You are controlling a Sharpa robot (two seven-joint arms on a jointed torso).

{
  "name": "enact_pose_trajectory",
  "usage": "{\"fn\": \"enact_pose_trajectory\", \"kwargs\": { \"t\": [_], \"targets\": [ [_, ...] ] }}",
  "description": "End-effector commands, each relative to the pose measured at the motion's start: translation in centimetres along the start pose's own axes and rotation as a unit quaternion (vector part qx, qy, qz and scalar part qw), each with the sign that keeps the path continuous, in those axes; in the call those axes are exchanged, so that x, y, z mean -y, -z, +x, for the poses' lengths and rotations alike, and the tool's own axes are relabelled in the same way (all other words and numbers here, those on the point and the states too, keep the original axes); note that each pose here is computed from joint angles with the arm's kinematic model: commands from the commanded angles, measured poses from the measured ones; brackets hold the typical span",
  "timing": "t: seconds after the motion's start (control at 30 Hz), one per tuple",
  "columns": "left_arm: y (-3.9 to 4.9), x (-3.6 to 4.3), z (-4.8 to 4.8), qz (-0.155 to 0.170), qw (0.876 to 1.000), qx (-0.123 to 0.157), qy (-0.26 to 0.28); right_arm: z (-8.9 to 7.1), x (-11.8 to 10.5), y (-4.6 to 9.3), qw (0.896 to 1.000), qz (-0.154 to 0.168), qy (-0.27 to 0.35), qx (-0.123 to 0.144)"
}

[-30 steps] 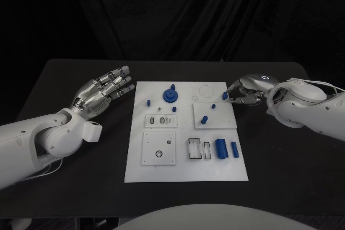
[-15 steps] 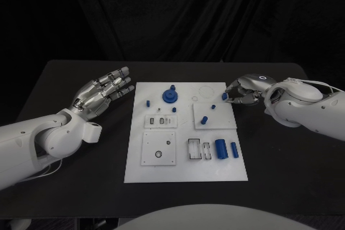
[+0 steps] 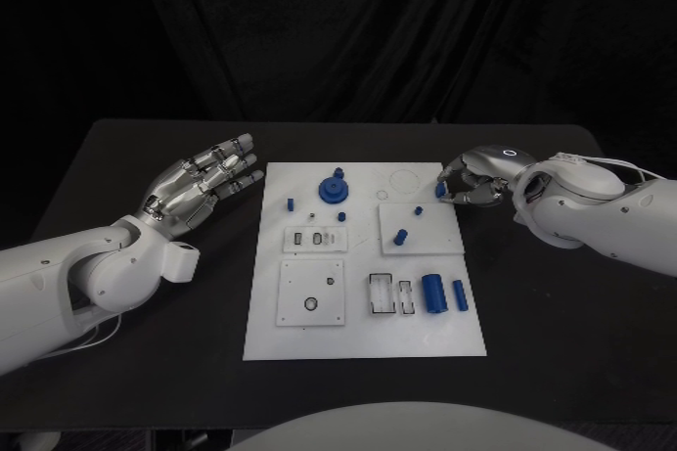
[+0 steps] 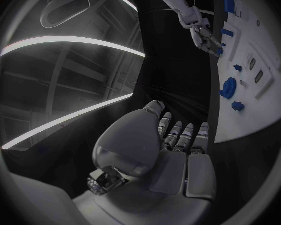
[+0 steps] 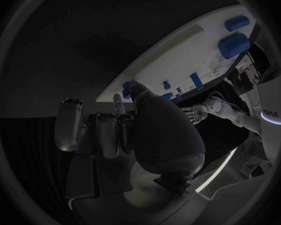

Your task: Assemble the parts on the task board

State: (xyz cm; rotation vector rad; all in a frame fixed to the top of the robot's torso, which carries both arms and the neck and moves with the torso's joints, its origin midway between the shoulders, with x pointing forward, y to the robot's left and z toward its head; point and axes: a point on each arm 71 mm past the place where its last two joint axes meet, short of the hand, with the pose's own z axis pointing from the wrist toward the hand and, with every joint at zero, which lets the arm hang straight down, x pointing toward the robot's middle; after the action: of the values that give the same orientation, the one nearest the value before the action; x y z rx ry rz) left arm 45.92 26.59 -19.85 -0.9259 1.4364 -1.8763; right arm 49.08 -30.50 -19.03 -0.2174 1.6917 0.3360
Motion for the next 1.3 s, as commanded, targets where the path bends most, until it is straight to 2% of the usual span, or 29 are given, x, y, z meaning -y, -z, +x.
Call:
{"fn": "enact_pose_trajectory", "kwargs": {
  "t": [0.03, 1.3],
  "targets": [
    [-0.04, -0.06, 0.2, 0.003, 1.0, -0.007, 0.006, 0.16, 0.07, -0.06, 1.0, 0.005, 0.001, -0.003],
    [0.12, -0.64, 0.2, -0.004, 1.0, -0.008, 0.01, 0.32, -0.53, -0.63, 1.0, 0.002, 0.002, -0.01]
  ]
}}
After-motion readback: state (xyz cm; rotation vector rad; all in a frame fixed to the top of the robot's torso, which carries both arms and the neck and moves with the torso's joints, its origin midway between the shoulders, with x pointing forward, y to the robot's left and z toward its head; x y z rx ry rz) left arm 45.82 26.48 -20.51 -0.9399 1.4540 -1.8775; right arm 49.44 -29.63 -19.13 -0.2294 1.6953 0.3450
